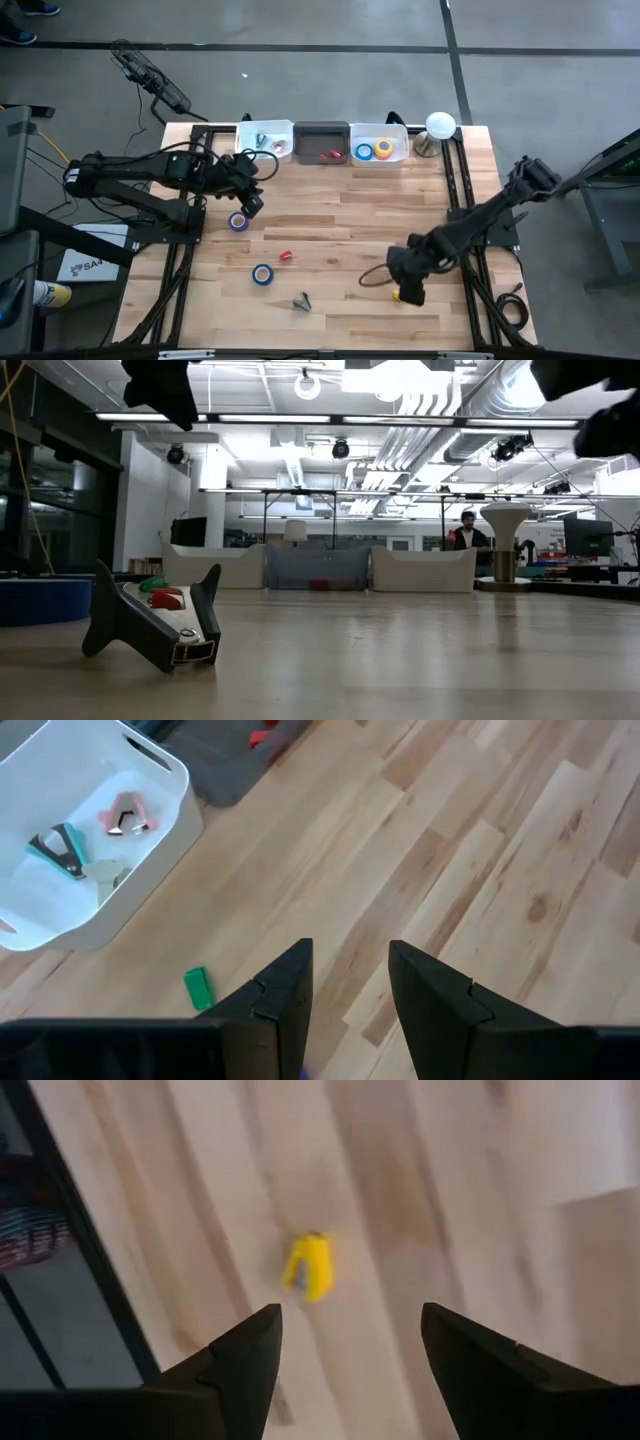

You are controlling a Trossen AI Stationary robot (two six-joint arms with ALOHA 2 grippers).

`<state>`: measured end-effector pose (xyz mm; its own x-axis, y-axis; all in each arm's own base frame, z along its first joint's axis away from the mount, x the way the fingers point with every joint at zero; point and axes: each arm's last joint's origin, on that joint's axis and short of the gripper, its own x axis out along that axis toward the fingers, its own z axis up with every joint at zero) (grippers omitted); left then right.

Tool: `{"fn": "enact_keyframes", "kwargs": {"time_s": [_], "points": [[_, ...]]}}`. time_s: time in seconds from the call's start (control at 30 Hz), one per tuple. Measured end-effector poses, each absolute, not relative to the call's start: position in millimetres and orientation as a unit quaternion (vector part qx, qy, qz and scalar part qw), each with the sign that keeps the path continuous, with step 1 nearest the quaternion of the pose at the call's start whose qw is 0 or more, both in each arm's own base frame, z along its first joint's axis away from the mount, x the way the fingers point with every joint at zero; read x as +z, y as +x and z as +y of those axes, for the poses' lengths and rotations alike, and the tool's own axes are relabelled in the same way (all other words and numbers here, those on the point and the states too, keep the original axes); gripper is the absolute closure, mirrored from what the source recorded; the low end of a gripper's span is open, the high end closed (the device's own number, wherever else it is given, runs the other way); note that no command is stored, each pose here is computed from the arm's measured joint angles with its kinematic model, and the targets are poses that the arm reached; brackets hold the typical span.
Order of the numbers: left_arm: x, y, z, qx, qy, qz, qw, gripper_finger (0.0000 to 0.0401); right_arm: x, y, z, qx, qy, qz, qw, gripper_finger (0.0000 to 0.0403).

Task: Pick and place Stapler, Stapler remover, tape
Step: Put the yellow stapler into the black transparent bin

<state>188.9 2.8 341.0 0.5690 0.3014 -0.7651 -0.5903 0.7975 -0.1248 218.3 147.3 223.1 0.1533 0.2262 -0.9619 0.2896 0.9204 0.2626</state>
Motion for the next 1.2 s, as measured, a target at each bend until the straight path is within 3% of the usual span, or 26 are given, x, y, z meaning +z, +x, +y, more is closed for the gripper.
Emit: {"fn": "enact_keyframes", "kwargs": {"time_s": [0.5, 1.2], "points": [[341.5, 189.7, 2.3, 0.252, -0.191, 0.384, 0.868, 0.0270, 173.1, 221.1, 202.1, -0.052, 0.192, 0.652, 0.732, 0.0171], [341.4, 189.7, 1.9, 0.246, -0.193, 0.387, 0.868, 0.0270, 138.2, 223.2, 216.6, -0.118, 0.182, 0.643, 0.734, 0.0171]]}}
